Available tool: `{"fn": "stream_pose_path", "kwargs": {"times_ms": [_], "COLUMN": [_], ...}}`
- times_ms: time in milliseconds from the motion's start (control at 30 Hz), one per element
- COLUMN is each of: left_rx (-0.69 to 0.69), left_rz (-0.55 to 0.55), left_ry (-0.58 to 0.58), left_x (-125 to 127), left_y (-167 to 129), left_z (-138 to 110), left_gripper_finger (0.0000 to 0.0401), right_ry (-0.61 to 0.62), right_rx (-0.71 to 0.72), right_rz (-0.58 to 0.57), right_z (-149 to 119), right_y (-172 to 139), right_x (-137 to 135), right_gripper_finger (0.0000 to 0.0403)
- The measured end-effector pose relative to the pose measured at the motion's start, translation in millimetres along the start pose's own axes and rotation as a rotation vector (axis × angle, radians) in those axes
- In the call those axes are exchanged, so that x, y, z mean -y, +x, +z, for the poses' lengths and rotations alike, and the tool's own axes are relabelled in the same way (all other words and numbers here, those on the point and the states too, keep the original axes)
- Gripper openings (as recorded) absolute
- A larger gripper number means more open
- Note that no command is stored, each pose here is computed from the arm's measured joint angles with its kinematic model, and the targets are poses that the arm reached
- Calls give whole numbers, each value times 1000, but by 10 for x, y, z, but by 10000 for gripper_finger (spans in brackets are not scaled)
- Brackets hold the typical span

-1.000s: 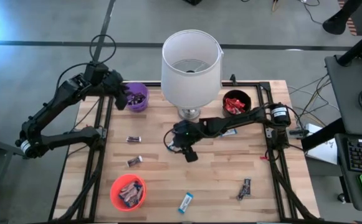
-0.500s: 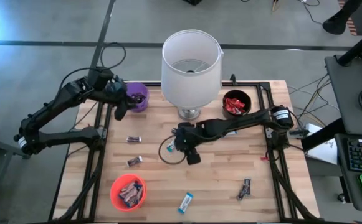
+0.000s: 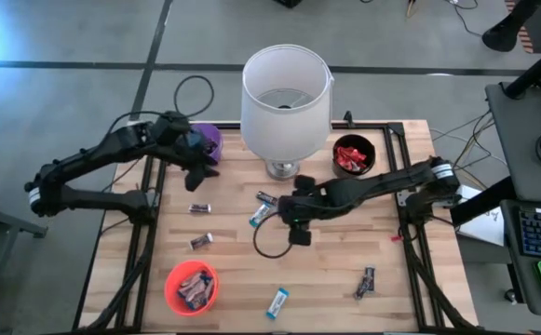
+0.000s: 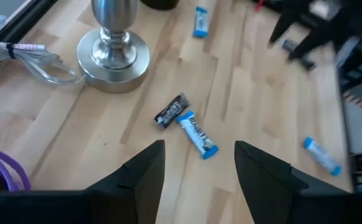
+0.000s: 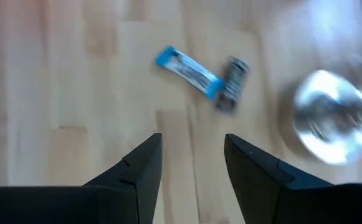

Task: Organize candy in baskets
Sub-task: Put the white chocolate bar into the orange bucket

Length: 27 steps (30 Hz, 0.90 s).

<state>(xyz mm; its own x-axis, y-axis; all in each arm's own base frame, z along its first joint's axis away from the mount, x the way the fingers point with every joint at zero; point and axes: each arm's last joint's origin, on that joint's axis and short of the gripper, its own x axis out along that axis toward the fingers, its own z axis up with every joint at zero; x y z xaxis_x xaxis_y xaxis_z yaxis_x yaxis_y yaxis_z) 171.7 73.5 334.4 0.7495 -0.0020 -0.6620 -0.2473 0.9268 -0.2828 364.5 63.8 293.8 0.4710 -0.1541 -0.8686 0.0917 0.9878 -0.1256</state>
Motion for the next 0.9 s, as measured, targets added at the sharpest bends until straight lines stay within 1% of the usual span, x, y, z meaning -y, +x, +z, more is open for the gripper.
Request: {"fn": "stream_pose_path", "kwargs": {"times_ms": [133, 267, 433, 533, 667, 833, 900], "left_rx": [-48, -77, -108, -160, -199, -196, -192], "left_rz": [50, 93, 76, 58, 31, 76, 77], "left_ry": [42, 49, 37, 53, 80, 98, 104], "left_x": [42, 79, 149, 219, 363, 470, 496], "left_y": [221, 436, 717, 839, 917, 886, 858], "left_z": [40, 76, 108, 70, -9, -138, -207], "left_gripper_finger": [173, 173, 172, 172, 172, 172, 172], "right_ry": [126, 211, 250, 264, 265, 257, 254], "right_rx": [-2, 20, 23, 7, -19, -24, -28], "right_rz": [-62, -76, -108, -129, -146, -145, -146], "right_z": [-91, -161, -253, -305, -344, -350, -349], "right_y": [-237, -444, -609, -663, -676, -670, -657], "right_x": [9, -14, -47, -53, -57, -80, -86], "right_gripper_finger": [164, 164, 164, 164, 164, 164, 164]}}
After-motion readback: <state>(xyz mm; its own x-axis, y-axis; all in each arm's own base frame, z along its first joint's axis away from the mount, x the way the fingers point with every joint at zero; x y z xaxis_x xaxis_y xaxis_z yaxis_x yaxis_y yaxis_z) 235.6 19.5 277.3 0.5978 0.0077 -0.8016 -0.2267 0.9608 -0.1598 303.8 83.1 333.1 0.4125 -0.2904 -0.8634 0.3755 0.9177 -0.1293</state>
